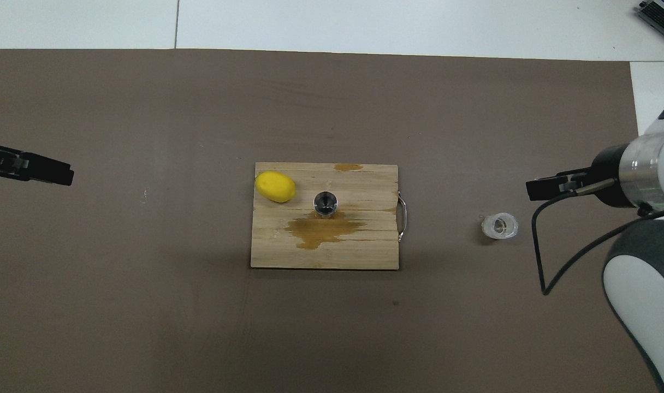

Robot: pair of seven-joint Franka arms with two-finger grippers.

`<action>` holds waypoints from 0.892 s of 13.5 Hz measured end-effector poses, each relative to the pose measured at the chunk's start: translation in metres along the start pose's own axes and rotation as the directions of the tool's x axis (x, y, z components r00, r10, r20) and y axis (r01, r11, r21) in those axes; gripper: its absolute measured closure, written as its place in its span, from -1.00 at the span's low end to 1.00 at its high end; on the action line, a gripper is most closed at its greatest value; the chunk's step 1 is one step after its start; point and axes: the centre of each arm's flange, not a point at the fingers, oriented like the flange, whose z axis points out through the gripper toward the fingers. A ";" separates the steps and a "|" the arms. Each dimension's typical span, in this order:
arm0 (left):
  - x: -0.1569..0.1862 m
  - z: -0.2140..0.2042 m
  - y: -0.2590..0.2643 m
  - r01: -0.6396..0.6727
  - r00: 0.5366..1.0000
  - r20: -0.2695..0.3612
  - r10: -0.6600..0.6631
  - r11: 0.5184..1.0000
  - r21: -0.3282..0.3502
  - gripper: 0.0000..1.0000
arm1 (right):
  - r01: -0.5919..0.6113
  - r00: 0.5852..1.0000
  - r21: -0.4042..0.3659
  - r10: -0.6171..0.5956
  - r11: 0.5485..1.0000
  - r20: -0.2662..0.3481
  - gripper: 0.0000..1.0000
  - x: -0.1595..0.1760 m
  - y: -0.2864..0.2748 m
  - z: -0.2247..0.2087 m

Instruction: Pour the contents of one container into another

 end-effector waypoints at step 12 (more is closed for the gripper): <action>0.000 0.001 0.000 0.000 1.000 0.001 0.000 1.000 0.000 -1.00 | -0.255 0.957 -0.052 0.259 0.966 0.130 -1.00 0.010 0.014 -0.034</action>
